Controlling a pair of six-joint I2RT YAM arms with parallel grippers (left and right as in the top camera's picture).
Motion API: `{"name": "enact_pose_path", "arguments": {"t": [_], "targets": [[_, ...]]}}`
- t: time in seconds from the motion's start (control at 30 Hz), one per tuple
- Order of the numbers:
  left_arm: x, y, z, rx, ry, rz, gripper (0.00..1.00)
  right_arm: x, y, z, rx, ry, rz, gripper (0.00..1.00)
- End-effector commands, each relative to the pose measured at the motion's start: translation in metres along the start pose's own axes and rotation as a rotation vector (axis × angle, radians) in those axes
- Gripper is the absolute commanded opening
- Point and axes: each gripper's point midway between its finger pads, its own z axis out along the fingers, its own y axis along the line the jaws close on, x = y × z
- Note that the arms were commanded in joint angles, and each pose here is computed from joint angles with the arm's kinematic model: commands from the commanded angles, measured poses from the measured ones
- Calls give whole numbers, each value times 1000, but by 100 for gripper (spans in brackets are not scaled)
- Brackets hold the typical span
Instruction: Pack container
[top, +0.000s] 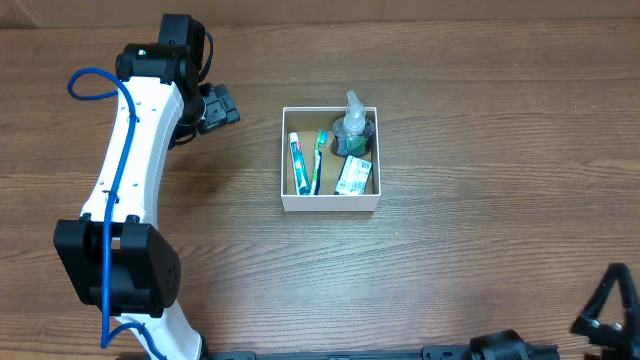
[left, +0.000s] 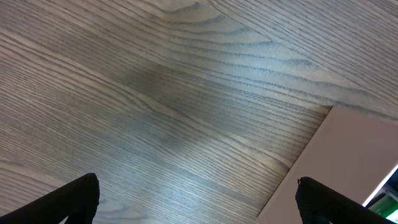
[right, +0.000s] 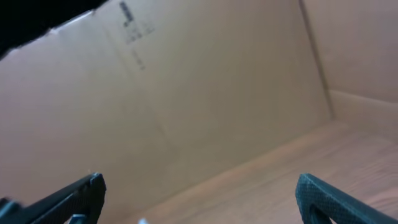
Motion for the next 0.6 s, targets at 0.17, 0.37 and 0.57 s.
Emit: {"name": "enact_pose_path", "arguments": {"t": [0.17, 0.37, 0.57], "targets": [[-7, -1, -16, 24, -44, 7, 100, 51, 28, 50, -195, -84, -5, 100], [-7, -1, -16, 24, -44, 7, 100, 87, 46, 75, -354, -137, -64, 100], [-7, -1, -16, 24, -45, 7, 100, 111, 54, 79, -440, -204, -220, 100]]}}
